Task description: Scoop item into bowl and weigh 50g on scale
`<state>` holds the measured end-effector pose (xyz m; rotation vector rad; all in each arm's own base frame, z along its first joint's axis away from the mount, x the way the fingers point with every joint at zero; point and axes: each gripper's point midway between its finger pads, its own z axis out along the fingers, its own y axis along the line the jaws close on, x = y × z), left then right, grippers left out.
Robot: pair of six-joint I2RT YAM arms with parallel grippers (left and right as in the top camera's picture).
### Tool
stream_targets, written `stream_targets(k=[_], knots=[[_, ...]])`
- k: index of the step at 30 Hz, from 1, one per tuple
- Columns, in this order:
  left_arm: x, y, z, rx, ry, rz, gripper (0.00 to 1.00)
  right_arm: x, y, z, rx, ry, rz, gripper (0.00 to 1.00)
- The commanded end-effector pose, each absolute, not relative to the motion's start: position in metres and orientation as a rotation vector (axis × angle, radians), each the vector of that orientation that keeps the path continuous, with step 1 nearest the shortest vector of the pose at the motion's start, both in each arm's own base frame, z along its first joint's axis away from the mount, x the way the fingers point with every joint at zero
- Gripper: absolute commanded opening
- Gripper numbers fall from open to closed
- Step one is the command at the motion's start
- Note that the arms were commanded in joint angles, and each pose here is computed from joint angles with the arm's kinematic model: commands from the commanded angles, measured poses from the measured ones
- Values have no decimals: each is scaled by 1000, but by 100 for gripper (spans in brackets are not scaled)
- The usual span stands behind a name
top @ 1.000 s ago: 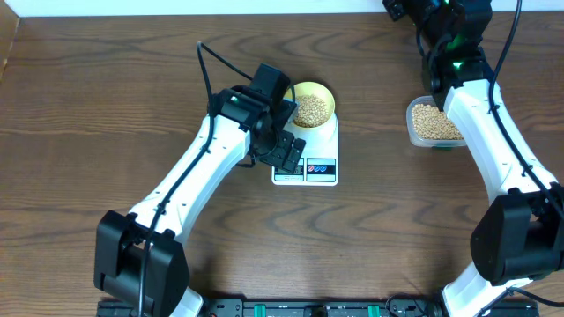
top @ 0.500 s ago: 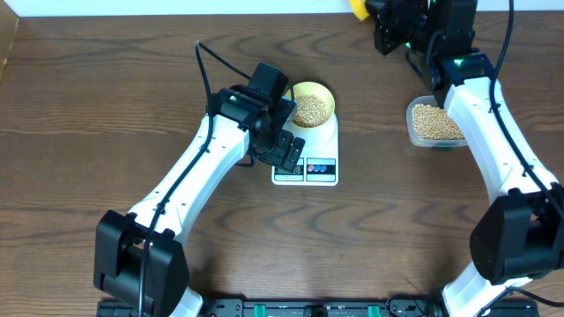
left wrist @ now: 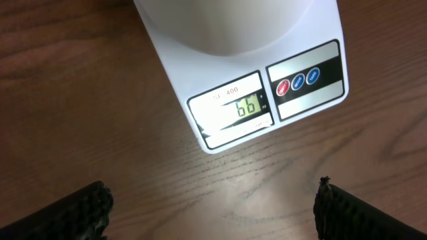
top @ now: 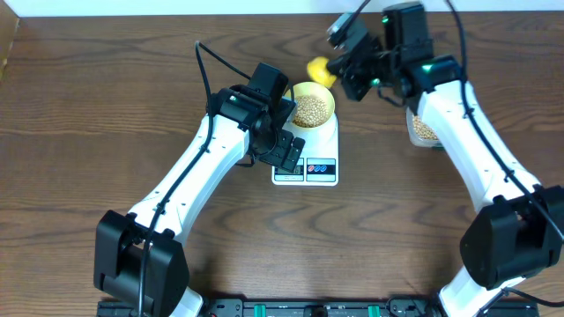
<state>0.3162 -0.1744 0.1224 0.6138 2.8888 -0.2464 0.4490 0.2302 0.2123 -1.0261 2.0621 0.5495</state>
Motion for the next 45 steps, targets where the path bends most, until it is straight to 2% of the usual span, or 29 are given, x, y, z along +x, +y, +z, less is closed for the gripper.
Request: stream_targets(k=[1, 16, 45], knots=[[316, -171, 118, 603, 2904, -229, 98, 441, 246, 216, -1143, 1991, 528, 1], [314, -178, 119, 494, 2933, -301, 98, 432, 259, 212, -1178, 1993, 539, 1], [314, -178, 119, 495, 2932, -300, 98, 434, 248, 144, -1153, 2011, 453, 1]])
